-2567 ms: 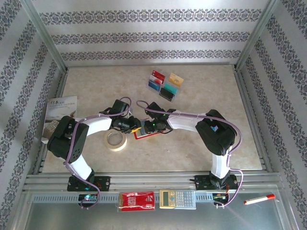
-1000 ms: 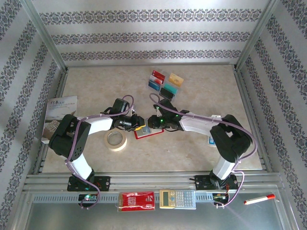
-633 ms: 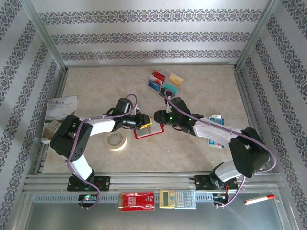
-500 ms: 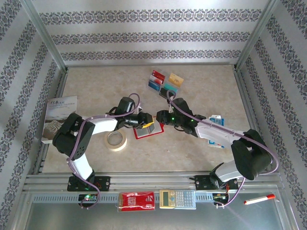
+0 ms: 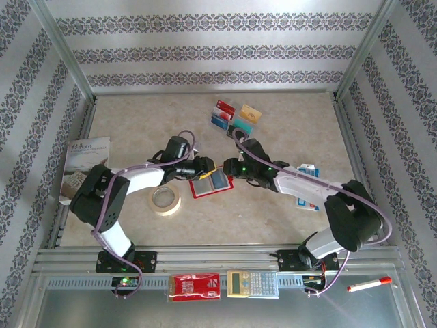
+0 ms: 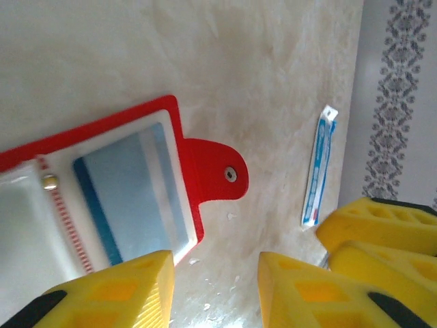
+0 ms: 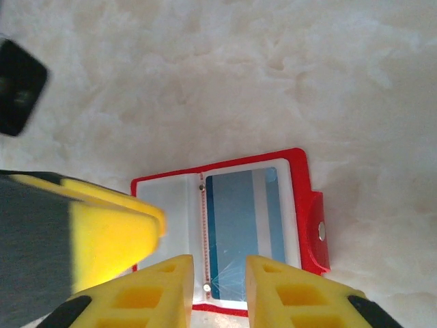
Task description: Take the credit cards out of the card holder
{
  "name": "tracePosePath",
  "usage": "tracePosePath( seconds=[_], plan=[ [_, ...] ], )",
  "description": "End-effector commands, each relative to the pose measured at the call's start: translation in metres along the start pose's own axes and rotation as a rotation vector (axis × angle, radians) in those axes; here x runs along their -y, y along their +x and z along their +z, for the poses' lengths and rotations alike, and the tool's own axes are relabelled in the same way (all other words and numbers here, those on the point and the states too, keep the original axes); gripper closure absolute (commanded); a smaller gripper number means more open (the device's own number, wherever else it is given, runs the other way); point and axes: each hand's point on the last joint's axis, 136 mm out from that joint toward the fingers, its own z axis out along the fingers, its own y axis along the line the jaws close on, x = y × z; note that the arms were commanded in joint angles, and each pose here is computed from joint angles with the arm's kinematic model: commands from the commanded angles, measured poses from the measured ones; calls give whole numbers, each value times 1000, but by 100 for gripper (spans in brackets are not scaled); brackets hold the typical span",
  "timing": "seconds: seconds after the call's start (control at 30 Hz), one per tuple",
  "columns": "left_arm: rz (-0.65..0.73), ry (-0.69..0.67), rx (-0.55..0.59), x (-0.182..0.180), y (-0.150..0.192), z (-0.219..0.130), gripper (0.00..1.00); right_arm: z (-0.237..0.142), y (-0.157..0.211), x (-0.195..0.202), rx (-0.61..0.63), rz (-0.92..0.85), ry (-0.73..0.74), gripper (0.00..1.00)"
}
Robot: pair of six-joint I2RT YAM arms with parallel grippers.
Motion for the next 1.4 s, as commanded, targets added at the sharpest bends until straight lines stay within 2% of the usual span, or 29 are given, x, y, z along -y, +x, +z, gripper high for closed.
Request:
tracePosePath(
  seconds=[0.0,0.23,0.57,0.9,1.37],
  plan=[
    [-25,-112,14,-28,6,-8,64,12,7,3,-46,-59,84,73],
    [-61,-114,-18,-36,12,1,70,39,19,14,-128,-87,199,72],
    [-71,-108,-52,-37,11,16,73,53,27,29,-179,-107,274,68],
    [-78,-113,-74,-42,16,20,74,61,35,34,-214,-110,286,68],
    [-87,-135,-93,-55,22,25,79,66,47,35,-258,-102,265,75]
  ],
)
